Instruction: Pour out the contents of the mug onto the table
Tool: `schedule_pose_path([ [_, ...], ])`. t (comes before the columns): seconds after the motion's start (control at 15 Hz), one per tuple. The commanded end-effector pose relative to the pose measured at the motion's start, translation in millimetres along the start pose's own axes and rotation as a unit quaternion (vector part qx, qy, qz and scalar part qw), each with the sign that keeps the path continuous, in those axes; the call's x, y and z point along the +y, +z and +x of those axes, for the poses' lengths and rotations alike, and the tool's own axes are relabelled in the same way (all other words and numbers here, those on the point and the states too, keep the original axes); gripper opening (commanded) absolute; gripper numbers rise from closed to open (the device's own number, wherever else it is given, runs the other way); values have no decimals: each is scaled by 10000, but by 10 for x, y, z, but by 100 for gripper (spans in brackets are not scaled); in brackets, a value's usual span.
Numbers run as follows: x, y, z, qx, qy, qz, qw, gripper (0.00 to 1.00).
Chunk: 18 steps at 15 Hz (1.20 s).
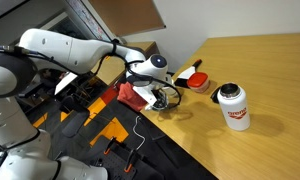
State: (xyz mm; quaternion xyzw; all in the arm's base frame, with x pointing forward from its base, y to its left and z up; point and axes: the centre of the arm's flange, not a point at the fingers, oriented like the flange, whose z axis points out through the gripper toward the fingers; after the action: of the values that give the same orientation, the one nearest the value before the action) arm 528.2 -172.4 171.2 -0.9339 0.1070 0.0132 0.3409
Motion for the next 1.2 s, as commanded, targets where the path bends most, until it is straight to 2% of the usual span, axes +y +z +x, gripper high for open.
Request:
schedule_pose_path([
  [0.0, -41, -178, 9, -15, -59, 510, 9987, 3],
  [0.07, 39, -50, -23, -12, -14, 259, 9997, 10],
  [0.33, 72, -86, -25, -10, -21, 323, 9995, 10],
  [0.4, 64, -79, -23, -16, -28, 322, 9995, 3],
  [0.67, 225, 4, 13, -175, -37, 1164, 9930, 3],
  [0.87, 380, 28, 28, -190, -44, 1833, 9829, 3],
  [1.13, 566, 4, 63, -27, -31, 2415, 9704, 3],
])
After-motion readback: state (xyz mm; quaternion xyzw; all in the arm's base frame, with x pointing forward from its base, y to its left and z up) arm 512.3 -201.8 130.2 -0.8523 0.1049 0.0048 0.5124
